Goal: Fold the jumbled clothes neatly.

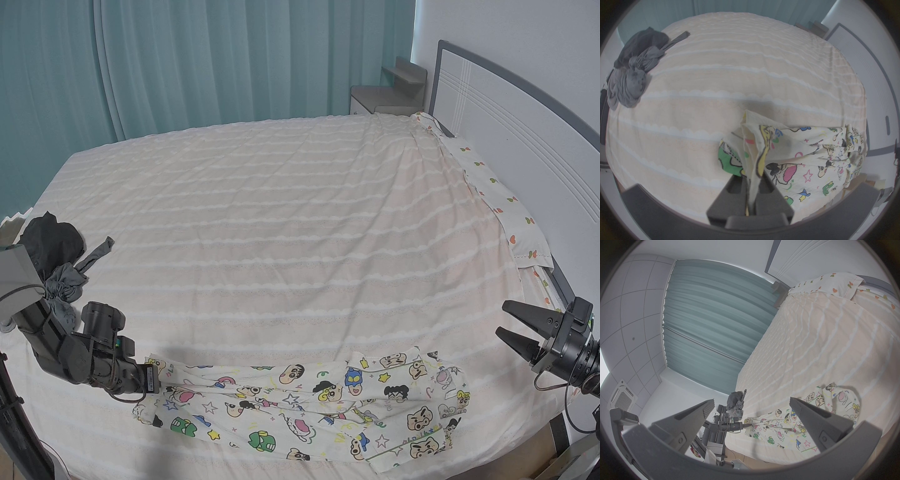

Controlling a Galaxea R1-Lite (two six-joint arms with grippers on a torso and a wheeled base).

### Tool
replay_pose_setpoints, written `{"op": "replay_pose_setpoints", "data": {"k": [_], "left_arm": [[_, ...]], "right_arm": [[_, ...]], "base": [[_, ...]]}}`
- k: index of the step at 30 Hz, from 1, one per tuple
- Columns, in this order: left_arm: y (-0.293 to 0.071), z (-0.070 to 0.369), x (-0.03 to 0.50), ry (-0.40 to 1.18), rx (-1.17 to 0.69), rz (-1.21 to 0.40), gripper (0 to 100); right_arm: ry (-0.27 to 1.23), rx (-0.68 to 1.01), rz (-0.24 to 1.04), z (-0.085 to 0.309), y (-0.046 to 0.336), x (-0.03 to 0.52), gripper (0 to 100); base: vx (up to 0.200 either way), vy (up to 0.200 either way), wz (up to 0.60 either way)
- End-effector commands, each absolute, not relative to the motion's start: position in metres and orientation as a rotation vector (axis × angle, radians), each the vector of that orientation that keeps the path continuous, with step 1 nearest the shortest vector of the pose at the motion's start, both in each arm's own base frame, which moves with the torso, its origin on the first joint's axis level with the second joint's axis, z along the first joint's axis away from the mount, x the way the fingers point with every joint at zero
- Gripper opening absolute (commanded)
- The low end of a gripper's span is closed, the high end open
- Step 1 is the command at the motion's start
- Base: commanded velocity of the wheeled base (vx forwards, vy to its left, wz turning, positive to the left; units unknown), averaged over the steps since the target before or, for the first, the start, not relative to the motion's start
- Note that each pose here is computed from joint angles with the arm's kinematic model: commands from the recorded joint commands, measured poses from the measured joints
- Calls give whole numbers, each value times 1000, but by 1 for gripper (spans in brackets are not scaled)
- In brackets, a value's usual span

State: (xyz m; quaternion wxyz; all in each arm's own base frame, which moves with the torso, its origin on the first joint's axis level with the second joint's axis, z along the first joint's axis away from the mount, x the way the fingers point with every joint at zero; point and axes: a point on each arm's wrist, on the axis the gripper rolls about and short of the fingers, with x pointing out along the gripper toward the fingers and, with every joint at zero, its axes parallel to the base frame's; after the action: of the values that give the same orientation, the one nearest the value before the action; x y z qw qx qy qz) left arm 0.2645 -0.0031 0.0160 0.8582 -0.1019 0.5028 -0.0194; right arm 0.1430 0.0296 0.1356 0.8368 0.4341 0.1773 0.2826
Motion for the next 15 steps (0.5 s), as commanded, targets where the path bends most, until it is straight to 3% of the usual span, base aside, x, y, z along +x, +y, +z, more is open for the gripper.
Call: {"op": "replay_pose_setpoints", "data": {"k": [1, 15], "left_arm": [[31, 23, 259, 1031, -318, 7, 0], [147, 30, 227, 867, -547, 173, 0]], "right_arm": [[390, 922, 591, 132, 29, 140, 100], [396, 923, 588, 131, 29, 141, 100]], "base": [[0, 0, 0], [0, 0, 0]]}}
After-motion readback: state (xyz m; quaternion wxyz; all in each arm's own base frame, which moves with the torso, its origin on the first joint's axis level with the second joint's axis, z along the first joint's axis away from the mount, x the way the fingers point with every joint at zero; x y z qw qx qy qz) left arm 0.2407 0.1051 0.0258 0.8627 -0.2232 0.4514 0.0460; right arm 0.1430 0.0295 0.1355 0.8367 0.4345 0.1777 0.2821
